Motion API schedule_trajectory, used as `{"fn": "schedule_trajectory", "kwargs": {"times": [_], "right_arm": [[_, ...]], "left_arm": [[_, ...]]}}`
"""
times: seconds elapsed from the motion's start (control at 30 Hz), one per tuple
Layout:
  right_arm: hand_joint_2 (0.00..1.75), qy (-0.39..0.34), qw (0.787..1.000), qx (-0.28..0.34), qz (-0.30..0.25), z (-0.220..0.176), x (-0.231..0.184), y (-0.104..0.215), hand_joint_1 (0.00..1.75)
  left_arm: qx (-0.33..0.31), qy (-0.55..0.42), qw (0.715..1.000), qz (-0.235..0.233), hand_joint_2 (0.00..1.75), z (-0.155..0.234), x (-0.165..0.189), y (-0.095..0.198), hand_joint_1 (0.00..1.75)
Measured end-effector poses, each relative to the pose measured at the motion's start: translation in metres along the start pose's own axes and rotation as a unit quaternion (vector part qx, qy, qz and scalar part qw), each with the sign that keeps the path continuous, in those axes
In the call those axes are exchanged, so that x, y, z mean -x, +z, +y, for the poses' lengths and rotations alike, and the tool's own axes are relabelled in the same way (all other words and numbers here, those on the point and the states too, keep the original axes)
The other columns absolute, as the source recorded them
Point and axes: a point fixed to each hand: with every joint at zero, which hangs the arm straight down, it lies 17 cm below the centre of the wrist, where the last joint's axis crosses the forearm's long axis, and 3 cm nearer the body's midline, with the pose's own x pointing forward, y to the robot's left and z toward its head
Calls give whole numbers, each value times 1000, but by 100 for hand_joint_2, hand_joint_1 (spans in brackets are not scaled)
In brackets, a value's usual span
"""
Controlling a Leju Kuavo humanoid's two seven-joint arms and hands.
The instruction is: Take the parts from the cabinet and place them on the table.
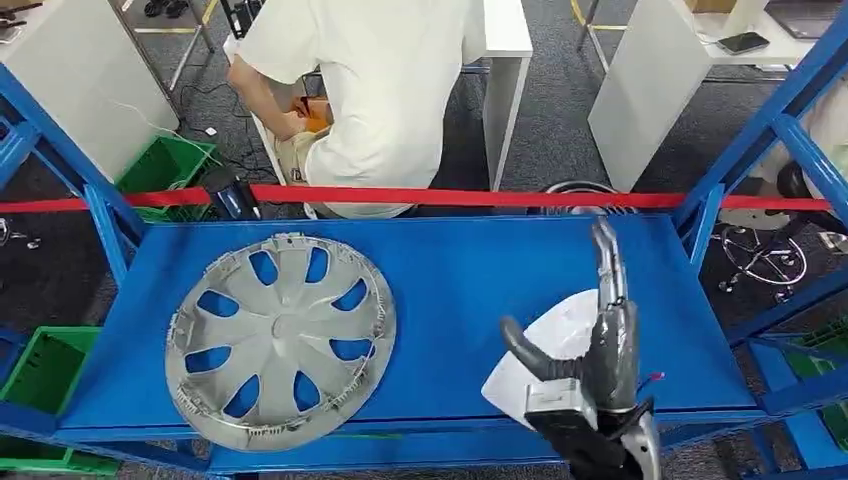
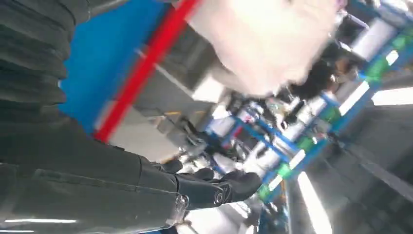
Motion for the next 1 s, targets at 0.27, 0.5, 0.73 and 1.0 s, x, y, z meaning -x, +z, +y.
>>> {"fn": "schedule_trajectory", "kwargs": {"times": [0.27,0.5,0.73,1.0], "right_arm": [[175,-4,997,-20,75,28,38,48,0],[175,26,997,-2,69,29,37,59,0],[175,31,996,-1,79,29,41,61,0],[175,4,968,-33,248,46,102,62,0]], "left_arm": [[-15,-5,1000,24,0,13,9,-3,0],[-17,-11,1000,18,0,19,7,-4,0],[-15,-11,1000,15,0,18,6,-4,0],[0,-25,1000,10,0,13,4,-4,0]]}}
